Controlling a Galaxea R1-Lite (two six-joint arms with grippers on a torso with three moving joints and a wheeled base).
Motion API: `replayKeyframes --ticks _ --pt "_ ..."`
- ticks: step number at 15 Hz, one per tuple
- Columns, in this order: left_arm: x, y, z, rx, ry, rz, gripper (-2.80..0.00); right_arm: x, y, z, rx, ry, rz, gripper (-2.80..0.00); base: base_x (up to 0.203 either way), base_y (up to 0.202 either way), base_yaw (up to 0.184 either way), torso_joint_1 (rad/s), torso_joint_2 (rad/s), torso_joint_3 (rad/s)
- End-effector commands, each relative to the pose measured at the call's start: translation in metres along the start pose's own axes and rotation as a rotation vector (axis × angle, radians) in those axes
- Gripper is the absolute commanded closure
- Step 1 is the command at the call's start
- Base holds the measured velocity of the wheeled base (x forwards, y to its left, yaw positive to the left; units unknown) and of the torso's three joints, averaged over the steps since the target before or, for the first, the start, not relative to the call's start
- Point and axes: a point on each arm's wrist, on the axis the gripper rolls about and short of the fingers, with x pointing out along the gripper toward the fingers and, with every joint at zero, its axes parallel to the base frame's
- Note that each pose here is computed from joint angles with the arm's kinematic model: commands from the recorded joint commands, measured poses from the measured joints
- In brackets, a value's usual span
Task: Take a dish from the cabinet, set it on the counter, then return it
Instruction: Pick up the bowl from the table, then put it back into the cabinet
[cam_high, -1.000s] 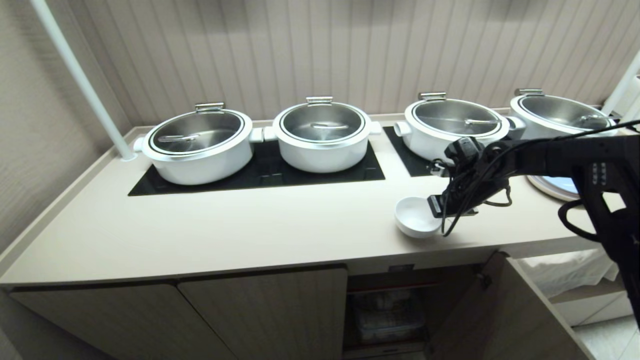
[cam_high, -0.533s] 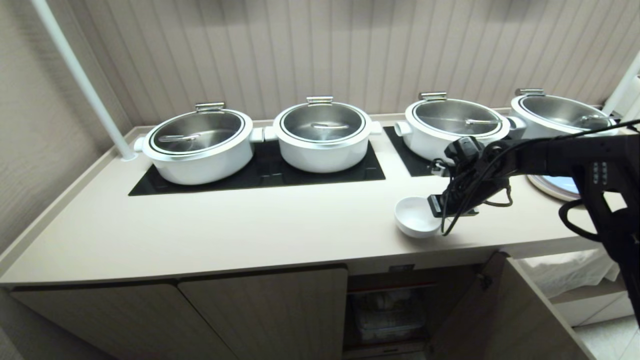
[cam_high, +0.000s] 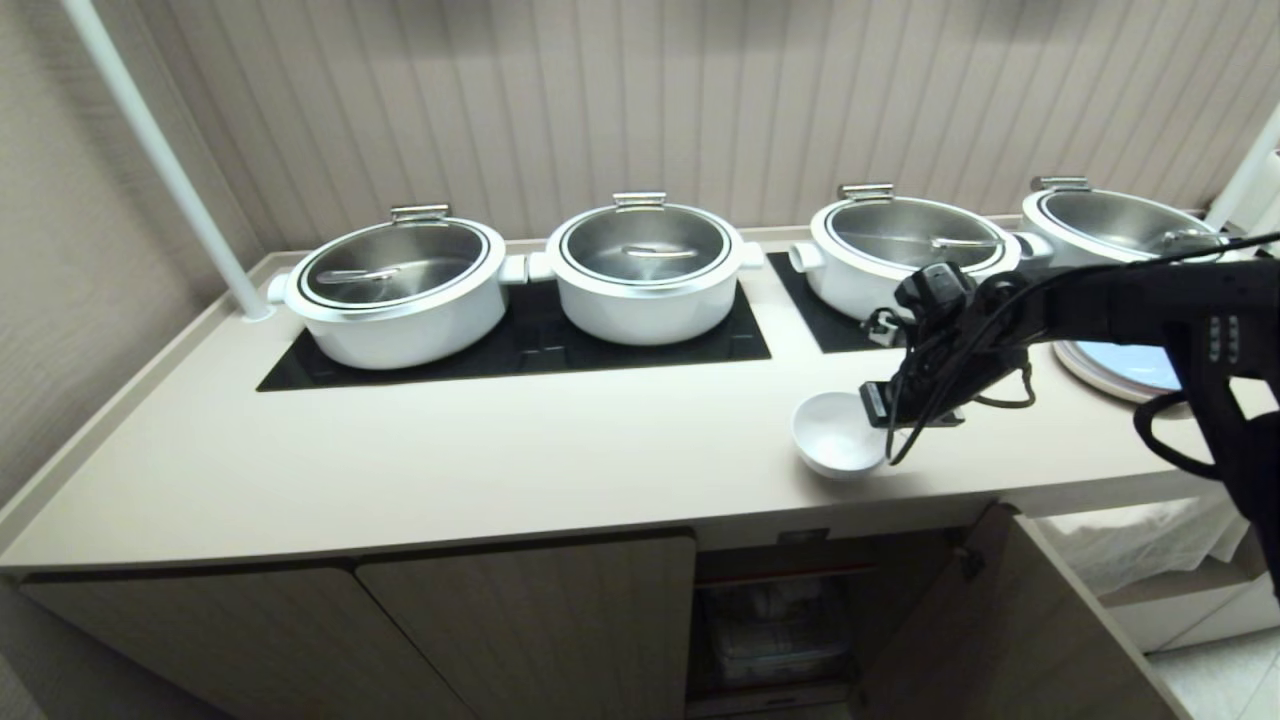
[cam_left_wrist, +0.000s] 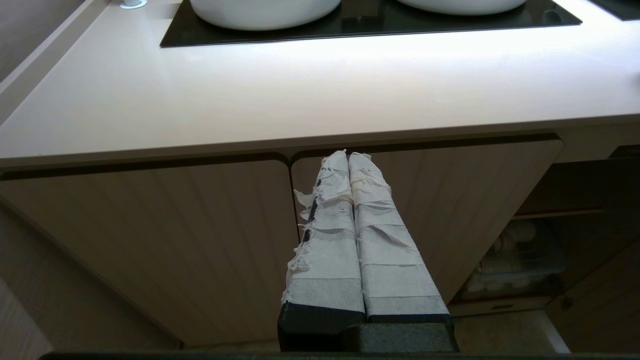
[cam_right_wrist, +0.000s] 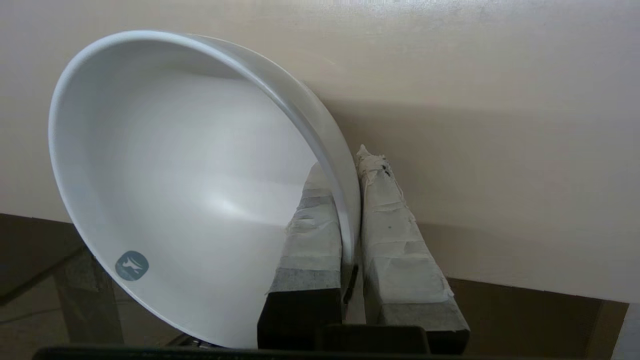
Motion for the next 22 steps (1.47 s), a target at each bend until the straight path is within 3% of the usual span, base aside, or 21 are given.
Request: replayKeyframes --ticks 1,10,22 --pt "0.000 0.000 0.000 0.000 0.000 0.000 0.00 -0.010 0.002 0.002 0.021 -0.018 0.003 0.00 0.000 0.000 0.000 0.000 0.00 0.000" --pt "0.000 0.000 0.000 0.000 0.000 0.000 0.00 -0.042 0.004 -0.010 0.112 -0.017 -0.030 0.00 0.000 0.000 0.000 0.000 0.00 0.000" --pt "0.000 0.000 0.000 0.000 0.000 0.000 0.00 -0.088 0.020 -0.064 0.172 0.061 -0.021 0.00 0.000 0.000 0.000 0.000 0.00 0.000"
